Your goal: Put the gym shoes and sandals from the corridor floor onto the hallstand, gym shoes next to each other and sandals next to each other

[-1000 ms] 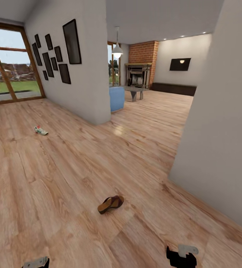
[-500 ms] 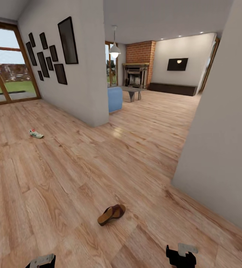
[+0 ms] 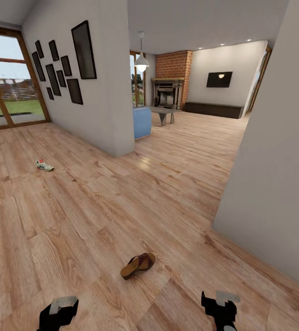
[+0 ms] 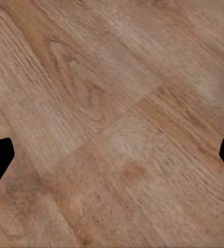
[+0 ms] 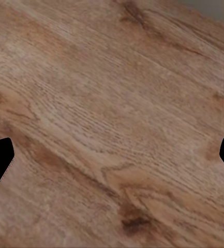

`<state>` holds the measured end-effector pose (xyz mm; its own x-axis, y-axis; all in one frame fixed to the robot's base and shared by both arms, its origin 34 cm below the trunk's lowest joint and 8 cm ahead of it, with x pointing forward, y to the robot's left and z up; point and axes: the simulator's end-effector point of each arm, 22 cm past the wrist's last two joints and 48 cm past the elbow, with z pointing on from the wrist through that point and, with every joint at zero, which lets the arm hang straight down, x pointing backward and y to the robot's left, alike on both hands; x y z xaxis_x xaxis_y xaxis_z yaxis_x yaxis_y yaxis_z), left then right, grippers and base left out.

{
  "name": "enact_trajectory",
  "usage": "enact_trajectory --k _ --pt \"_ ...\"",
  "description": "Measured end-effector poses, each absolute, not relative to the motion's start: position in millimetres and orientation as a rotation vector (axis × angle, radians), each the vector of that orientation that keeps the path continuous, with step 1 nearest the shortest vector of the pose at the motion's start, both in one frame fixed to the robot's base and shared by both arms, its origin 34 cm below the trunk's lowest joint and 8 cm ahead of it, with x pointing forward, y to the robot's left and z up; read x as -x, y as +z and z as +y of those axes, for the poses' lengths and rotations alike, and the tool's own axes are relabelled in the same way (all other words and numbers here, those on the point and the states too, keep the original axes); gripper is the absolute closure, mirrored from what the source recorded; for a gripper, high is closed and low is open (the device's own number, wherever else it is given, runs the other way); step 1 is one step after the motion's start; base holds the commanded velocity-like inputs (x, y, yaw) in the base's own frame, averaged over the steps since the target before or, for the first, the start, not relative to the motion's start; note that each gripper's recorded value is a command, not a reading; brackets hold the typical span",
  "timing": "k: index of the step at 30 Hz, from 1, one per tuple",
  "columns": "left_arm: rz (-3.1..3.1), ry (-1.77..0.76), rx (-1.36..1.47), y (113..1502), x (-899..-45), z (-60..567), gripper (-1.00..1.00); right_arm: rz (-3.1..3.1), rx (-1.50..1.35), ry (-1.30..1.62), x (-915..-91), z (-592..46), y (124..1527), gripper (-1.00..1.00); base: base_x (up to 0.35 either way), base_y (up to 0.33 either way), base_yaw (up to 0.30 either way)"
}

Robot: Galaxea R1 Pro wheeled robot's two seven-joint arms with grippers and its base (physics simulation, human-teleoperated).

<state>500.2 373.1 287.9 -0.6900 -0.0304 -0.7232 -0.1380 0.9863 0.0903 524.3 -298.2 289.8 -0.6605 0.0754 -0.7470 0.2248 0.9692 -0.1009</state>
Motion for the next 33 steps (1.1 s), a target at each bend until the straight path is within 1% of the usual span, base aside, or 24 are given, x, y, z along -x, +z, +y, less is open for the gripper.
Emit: enact_trajectory --k 4,9,12,19,33 --pt "2.385 0.161 0.123 292 -526 371 -1.00 2.282 -0.209 -0.230 -527 -297 292 -1.00 0.000 0.000 0.000" --pt "2.394 0.157 0.125 295 -535 371 -1.00 2.281 -0.209 -0.230 -528 -297 292 -1.00 0.000 0.000 -0.010" --pt "2.395 0.157 0.124 295 -537 371 -1.00 2.281 -0.209 -0.231 -527 -298 292 -1.00 0.000 0.000 -0.119" --pt "2.399 0.159 0.120 295 -536 371 -1.00 2.282 -0.208 -0.243 -526 -304 292 -1.00 0.000 0.000 -0.223" --pt "2.401 0.159 0.097 295 -537 370 -1.00 2.283 -0.206 -0.264 -525 -316 292 -1.00 0.021 0.007 -0.290"
